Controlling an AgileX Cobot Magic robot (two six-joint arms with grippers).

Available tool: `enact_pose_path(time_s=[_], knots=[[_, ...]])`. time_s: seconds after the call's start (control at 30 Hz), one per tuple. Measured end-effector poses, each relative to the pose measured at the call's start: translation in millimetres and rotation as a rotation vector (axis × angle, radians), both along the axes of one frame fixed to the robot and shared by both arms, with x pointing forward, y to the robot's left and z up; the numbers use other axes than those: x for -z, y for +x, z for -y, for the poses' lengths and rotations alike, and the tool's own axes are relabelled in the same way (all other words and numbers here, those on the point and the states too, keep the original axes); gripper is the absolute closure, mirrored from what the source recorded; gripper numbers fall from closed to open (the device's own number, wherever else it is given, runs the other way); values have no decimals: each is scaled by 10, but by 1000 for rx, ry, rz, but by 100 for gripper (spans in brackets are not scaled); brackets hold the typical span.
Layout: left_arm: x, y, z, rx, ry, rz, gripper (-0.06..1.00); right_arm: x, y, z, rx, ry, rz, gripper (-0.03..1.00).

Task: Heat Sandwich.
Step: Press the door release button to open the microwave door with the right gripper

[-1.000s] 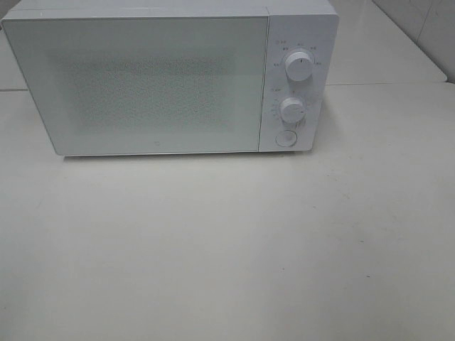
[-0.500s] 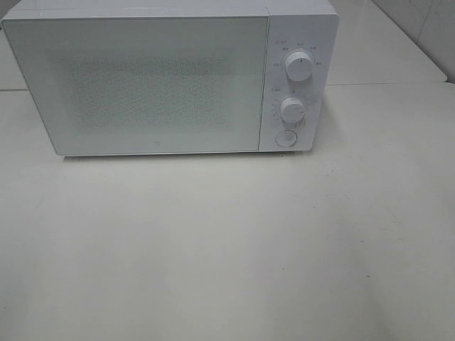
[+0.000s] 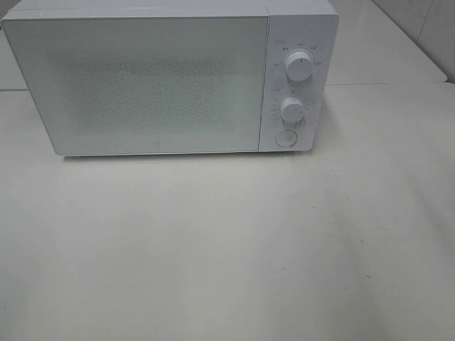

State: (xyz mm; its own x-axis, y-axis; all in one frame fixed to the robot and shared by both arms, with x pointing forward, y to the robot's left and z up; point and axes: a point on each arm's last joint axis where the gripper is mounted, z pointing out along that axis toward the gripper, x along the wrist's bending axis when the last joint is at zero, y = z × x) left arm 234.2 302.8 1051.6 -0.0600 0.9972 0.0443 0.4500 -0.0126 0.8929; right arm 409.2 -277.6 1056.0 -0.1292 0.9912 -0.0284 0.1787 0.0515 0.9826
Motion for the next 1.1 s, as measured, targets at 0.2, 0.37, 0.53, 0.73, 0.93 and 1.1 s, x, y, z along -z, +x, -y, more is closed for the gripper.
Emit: enact_pose_path(time_s=[0.2,0.37,0.53,0.73,0.93,1.1], knots=[[0,0,0,0,0,0,21,144,181,-224,-106,-4,-23,41],[0,0,0,0,0,0,21,313,344,-402,-172,-7,-39,47],[0,0,0,0,0,0,21,484,484,-578,-230,-2,-26,56],[0,0,0,0,0,0,21,721,596,-765,-287,-2,-37,70],[0,0,0,0,0,0,21,1047,703,-853,-298,-3,-112,84],[0,0,0,0,0,0,21,1215,744,-870,-290,17,-148,92]])
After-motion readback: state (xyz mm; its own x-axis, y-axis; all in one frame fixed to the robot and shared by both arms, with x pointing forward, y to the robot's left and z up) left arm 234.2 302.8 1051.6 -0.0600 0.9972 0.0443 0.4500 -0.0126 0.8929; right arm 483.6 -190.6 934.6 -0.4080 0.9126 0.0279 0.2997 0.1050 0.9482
